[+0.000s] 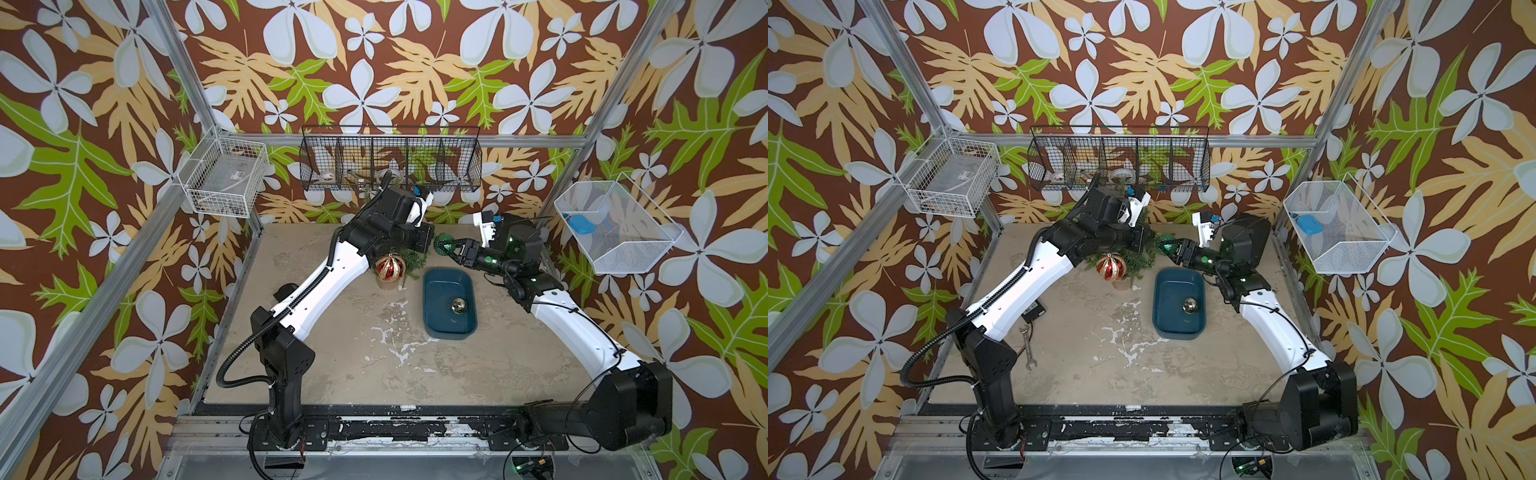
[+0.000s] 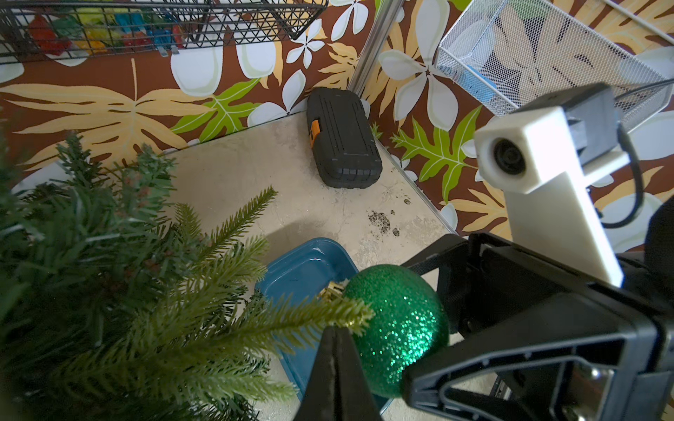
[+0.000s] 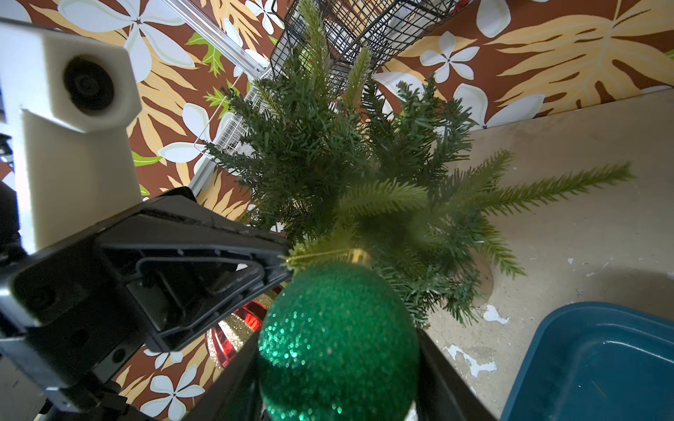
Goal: Decorate the small christmas tree with ornaments
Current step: Hang an ornament on the christmas tree.
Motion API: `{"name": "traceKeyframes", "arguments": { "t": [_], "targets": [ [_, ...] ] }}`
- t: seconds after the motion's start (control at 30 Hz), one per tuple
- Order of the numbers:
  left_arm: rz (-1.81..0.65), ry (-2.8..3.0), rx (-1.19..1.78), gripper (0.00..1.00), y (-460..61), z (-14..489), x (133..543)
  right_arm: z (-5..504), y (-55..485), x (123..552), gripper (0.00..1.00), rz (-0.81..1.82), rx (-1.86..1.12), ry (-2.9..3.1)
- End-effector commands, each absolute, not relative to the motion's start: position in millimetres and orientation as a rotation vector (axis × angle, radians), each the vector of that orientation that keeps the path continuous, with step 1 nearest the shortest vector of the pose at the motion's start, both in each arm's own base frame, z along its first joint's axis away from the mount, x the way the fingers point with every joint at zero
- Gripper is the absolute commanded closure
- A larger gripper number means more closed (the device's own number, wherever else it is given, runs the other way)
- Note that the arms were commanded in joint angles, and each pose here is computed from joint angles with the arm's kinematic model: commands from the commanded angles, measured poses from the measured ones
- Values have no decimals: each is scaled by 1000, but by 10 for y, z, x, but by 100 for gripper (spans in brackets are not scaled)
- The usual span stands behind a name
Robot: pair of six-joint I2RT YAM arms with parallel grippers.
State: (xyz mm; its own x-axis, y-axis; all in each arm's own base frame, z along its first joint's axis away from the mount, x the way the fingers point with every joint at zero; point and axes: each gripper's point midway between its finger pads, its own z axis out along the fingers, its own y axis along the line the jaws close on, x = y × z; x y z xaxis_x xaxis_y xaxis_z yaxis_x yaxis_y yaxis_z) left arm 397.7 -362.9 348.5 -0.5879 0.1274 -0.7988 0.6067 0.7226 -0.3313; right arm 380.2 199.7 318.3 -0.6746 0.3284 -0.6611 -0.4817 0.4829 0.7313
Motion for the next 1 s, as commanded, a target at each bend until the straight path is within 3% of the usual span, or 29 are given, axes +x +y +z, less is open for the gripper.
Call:
{"name": "traceKeyframes", "arguments": {
  "t": [0.0,0.57,0.97],
  "targets": [
    [-757,2122,544,100,-3618,3504,3996,3200,2012,3811,41,1284,-143,1908],
    [-738,2142,540,100,-3606,3427,4011,3122,2015,3821,41,1289,-131,1928],
    [-737,2143,543,100,-3617,3410,4024,3119,1991,3787,33,1273,-124,1931]
  ]
}}
